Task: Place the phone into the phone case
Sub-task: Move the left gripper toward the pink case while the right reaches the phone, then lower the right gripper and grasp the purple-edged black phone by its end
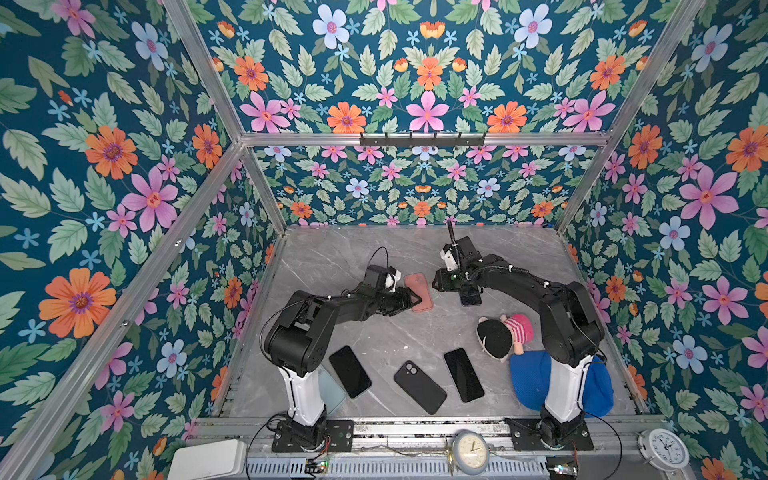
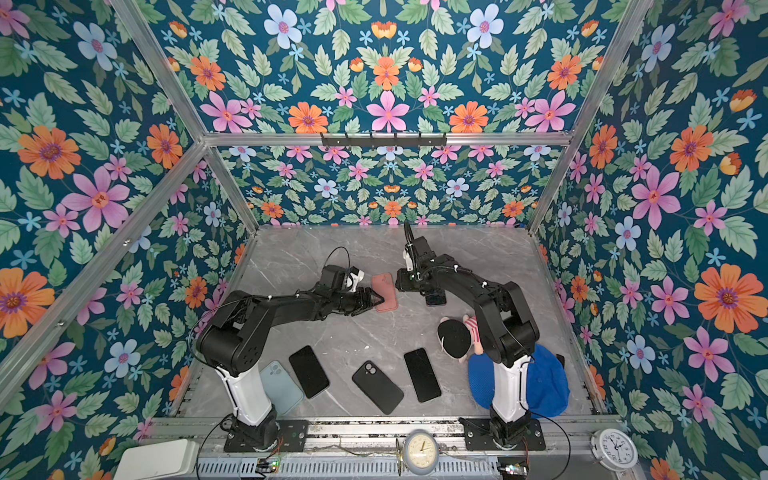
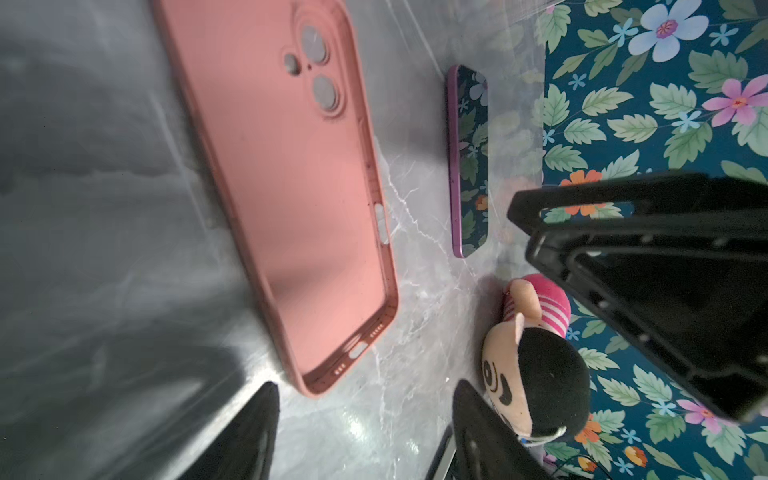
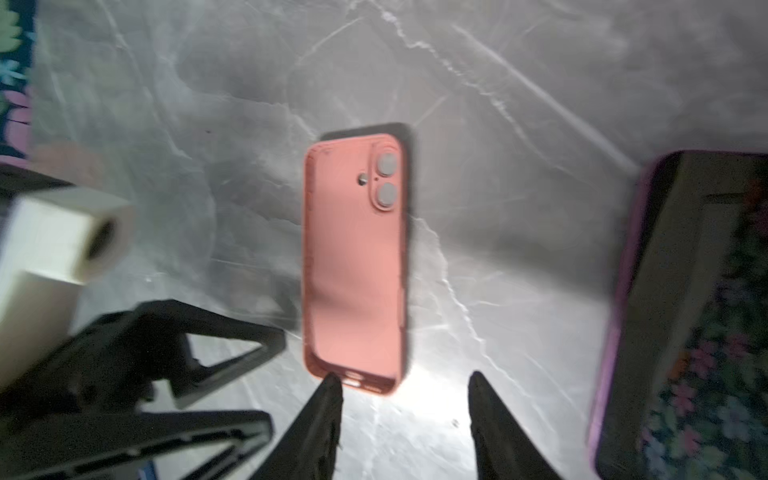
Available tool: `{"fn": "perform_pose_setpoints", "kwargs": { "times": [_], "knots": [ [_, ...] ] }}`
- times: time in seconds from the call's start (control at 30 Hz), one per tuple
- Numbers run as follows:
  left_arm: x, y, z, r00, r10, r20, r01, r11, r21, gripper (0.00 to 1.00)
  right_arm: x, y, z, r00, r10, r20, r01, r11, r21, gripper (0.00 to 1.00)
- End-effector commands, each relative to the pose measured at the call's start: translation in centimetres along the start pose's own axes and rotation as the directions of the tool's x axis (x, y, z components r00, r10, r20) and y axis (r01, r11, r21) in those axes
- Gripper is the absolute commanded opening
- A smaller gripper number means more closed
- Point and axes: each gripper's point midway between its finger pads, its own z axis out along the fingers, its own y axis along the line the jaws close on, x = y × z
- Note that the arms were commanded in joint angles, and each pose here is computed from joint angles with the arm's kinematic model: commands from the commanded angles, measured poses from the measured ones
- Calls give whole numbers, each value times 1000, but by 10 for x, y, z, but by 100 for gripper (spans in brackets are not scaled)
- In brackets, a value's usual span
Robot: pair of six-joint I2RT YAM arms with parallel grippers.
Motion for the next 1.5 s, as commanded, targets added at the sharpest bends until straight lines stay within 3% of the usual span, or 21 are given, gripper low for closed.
{"fn": "perform_pose_setpoints", "kwargs": {
  "times": [0.0, 0.13, 0.33, 0.67, 1.0, 1.47],
  "knots": [
    [3, 10, -4, 999, 44, -31, -46, 996, -80, 72, 24, -57, -15, 995, -50, -85, 71, 962, 262, 54],
    [-12, 7, -1, 998, 61, -27, -64, 992, -107, 81, 27, -85, -22, 997, 14, -79, 10, 955, 295, 62],
    [-26, -2, 1, 996, 84, -5, -84, 991, -103, 86, 30, -90, -9, 994, 39, -105, -7, 959, 284, 78],
    [-32, -1, 4, 998, 61, -1, -60, 992, -115, 94, 36, -101, 12, 987, 63, -148, -17, 955, 296, 85],
    [-36, -1, 5, 998, 57, -2, -57, 991, -121, 94, 40, -108, 28, 981, 70, -178, -9, 947, 320, 82],
    [-39, -3, 1, 998, 62, -19, -64, 990, -125, 93, 33, -95, 35, 986, 52, -156, -13, 970, 242, 57]
  ]
}}
